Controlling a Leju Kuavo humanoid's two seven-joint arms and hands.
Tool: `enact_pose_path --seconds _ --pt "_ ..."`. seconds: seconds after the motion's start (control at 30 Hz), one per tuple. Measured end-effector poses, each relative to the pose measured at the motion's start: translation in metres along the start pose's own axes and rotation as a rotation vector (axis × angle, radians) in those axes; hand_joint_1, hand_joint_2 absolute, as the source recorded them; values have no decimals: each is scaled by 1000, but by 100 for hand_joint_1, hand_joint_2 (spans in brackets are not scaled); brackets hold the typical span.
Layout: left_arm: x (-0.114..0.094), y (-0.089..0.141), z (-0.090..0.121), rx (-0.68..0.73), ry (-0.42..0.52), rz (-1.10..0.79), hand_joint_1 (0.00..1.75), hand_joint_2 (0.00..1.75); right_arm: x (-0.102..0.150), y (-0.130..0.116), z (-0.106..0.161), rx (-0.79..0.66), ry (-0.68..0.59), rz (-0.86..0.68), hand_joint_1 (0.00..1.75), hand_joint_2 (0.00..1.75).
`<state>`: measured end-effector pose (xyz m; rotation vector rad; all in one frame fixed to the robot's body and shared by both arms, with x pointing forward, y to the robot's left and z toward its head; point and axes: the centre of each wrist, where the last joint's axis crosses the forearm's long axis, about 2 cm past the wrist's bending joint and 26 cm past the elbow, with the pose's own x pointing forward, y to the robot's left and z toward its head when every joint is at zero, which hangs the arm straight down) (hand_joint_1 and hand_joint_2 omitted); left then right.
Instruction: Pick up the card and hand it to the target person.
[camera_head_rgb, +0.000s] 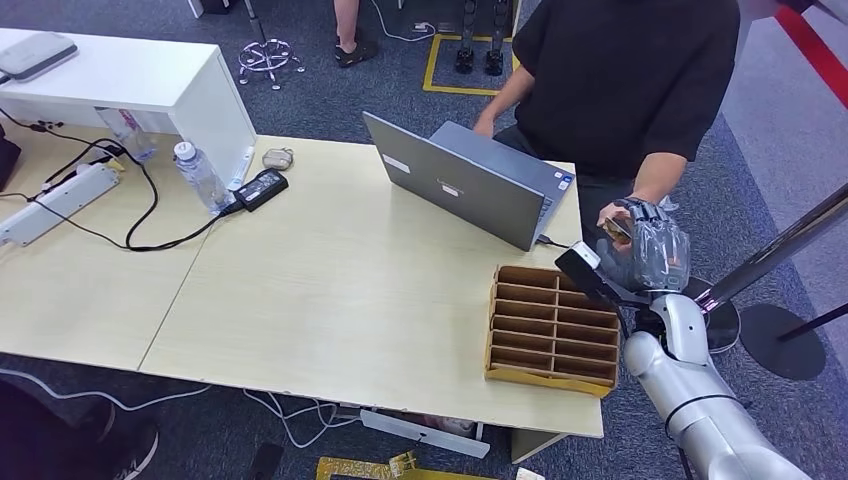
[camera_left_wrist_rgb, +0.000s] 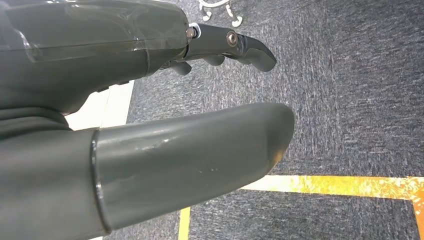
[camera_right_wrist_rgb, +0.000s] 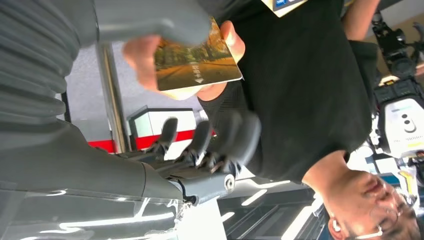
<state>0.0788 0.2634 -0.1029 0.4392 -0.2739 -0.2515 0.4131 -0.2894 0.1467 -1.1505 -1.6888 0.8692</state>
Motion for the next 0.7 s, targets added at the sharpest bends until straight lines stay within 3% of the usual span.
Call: enact_pose_path --seconds 0.43,0.57,0.7 --pt "-1 3 -2 10 -1 -13 0 0 -5 3 8 -19 13 -48 0 175" --pt "0 -2 1 23 18 -20 0 0 -5 6 21 -72 -21 -174 0 175" --pt "1 -5 3 19 20 -24 0 0 -4 4 30 -159 52 -364 0 175"
